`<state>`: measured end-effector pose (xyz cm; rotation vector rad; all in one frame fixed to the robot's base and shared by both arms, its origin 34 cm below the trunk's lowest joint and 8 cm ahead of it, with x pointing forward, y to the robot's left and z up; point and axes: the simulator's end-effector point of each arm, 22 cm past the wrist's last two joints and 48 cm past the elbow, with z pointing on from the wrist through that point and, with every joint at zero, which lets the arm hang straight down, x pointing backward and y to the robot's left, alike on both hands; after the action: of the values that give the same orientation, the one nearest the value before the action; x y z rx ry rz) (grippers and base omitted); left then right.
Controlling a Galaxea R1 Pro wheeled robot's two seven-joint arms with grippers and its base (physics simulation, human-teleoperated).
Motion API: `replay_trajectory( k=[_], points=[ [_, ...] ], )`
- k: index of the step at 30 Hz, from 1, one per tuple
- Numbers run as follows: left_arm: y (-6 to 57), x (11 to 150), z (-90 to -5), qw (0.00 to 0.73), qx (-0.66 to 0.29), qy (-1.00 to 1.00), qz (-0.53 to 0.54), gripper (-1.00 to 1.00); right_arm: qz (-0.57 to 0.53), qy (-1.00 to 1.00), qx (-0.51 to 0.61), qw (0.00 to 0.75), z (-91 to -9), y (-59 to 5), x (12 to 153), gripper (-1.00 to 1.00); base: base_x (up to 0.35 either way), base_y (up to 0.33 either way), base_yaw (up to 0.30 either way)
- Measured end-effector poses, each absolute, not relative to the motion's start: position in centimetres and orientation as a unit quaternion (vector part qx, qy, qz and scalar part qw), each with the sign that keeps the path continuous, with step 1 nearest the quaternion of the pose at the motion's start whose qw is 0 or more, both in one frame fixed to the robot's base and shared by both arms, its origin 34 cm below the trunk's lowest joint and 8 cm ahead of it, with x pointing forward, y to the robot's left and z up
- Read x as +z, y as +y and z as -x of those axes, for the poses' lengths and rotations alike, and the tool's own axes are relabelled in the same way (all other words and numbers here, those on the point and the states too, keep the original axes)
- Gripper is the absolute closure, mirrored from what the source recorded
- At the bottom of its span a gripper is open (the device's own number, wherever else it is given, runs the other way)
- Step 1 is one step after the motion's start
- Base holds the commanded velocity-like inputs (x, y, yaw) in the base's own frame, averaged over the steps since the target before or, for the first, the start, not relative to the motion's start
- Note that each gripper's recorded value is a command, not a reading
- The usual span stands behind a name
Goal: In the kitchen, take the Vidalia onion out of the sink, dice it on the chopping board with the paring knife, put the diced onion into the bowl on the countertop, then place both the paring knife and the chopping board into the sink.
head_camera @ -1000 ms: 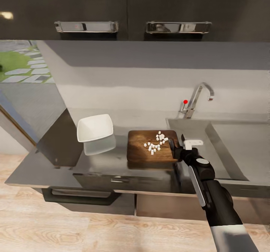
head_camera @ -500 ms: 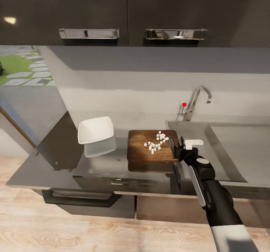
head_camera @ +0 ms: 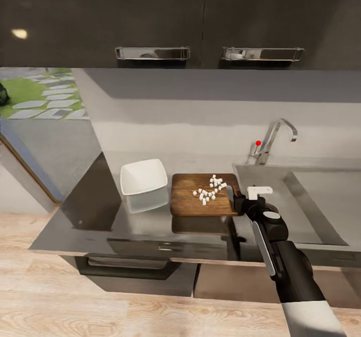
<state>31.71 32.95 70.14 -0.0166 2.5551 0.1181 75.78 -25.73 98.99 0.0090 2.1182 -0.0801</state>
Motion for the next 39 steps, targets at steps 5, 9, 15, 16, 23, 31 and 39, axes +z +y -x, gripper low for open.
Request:
replay_trajectory(
  k=[5, 9, 15, 16, 23, 31, 39],
  points=[
    [32.9, 70.3, -31.9, 0.292, 0.044, 0.956, 0.006, -1.00, -0.004, 0.869, -0.033, 0.493, -75.8, -25.7, 99.6, 1.00, 0.000, 0.022, 0.000],
    [32.9, 70.4, -32.1, 0.295, 0.044, 0.955, 0.006, -1.00, -0.004, 0.868, -0.033, 0.496, -75.8, -25.7, 100.0, 1.00, 0.000, 0.002, 0.000],
    [32.9, 70.6, -32.4, 0.299, 0.044, 0.953, 0.006, -1.00, -0.005, 0.865, -0.034, 0.500, -75.8, -25.8, 100.6, 1.00, 0.000, 0.000, 0.000],
    [32.9, 70.7, -32.5, 0.300, 0.044, 0.953, 0.006, -1.00, -0.005, 0.865, -0.034, 0.501, -75.8, -25.8, 100.7, 1.00, 0.000, 0.000, 0.000],
    [32.9, 70.9, -32.8, 0.305, 0.044, 0.951, 0.007, -1.00, -0.001, 0.860, -0.061, 0.506, -75.7, -26.7, 101.6, 1.00, 0.000, 0.025, 0.000],
    [32.9, 71.2, -33.1, 0.311, 0.044, 0.949, 0.007, -1.00, 0.001, 0.857, -0.064, 0.512, -75.7, -26.7, 102.5, 1.00, 0.000, 0.115, 0.000],
    [33.0, 71.4, -33.4, 0.316, 0.044, 0.948, 0.008, -1.00, 0.000, 0.853, -0.064, 0.517, -75.7, -26.7, 103.3, 1.00, 0.000, 0.252, 0.000]
  ],
)
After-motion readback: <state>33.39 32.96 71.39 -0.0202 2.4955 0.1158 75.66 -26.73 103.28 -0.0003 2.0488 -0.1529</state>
